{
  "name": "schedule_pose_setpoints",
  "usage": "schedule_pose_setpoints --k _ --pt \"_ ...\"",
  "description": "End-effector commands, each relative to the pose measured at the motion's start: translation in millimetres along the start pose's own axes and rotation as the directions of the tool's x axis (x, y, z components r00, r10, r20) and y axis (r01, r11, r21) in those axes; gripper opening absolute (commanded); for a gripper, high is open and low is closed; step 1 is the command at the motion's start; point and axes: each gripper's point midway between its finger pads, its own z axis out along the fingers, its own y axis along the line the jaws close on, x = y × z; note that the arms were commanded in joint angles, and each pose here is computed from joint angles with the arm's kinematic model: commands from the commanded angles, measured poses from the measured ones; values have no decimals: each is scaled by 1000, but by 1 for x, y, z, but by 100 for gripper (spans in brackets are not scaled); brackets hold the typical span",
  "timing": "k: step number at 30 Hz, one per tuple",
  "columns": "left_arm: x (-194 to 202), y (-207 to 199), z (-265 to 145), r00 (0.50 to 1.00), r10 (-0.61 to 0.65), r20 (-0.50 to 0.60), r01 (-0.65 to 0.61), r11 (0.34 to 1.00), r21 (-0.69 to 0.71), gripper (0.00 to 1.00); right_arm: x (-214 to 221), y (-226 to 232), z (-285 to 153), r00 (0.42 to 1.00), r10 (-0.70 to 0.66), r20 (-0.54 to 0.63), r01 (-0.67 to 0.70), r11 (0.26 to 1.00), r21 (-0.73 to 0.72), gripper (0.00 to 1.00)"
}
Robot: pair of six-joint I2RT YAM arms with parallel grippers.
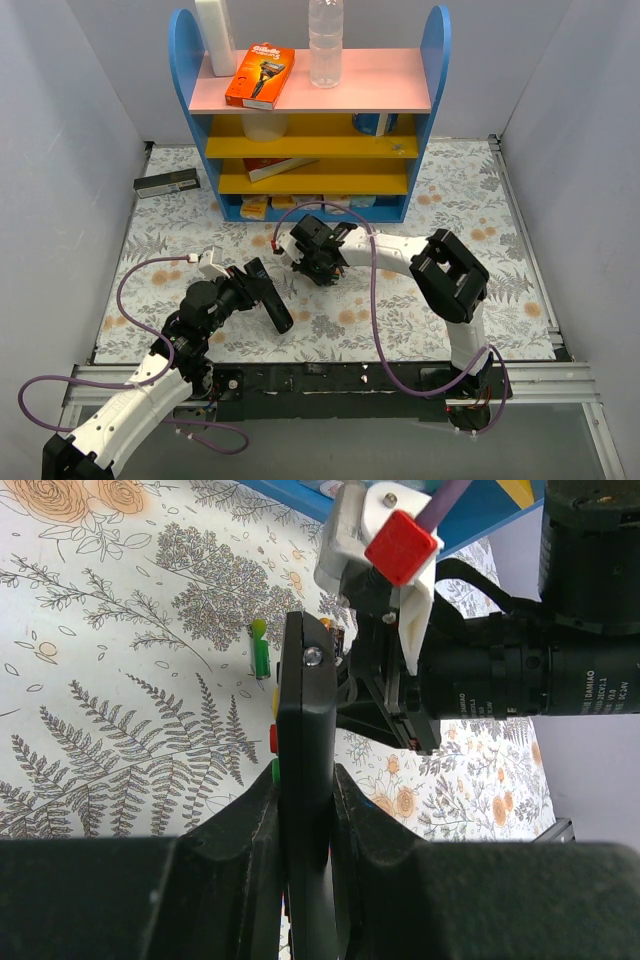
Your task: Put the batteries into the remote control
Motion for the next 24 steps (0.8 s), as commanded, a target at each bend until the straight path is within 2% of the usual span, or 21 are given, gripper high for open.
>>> schedule_pose_setpoints --k 1,13,21,24 --pt "-16 -13 -1 999 9 37 -10 1000 28 0 22 12 -9 996 -82 -47 78 994 -82 17" --pt "-15 -14 0 999 12 32 -13 1000 28 0 53 29 -25 972 -225 -68 208 960 -189 17" --pt "-13 -15 1 1000 13 21 -13 999 33 0 76 31 -32 970 -209 -123 185 966 -184 18" --pt "-13 -15 1 1000 11 21 -12 999 33 0 64 36 -44 987 -133 -88 116 978 -176 21"
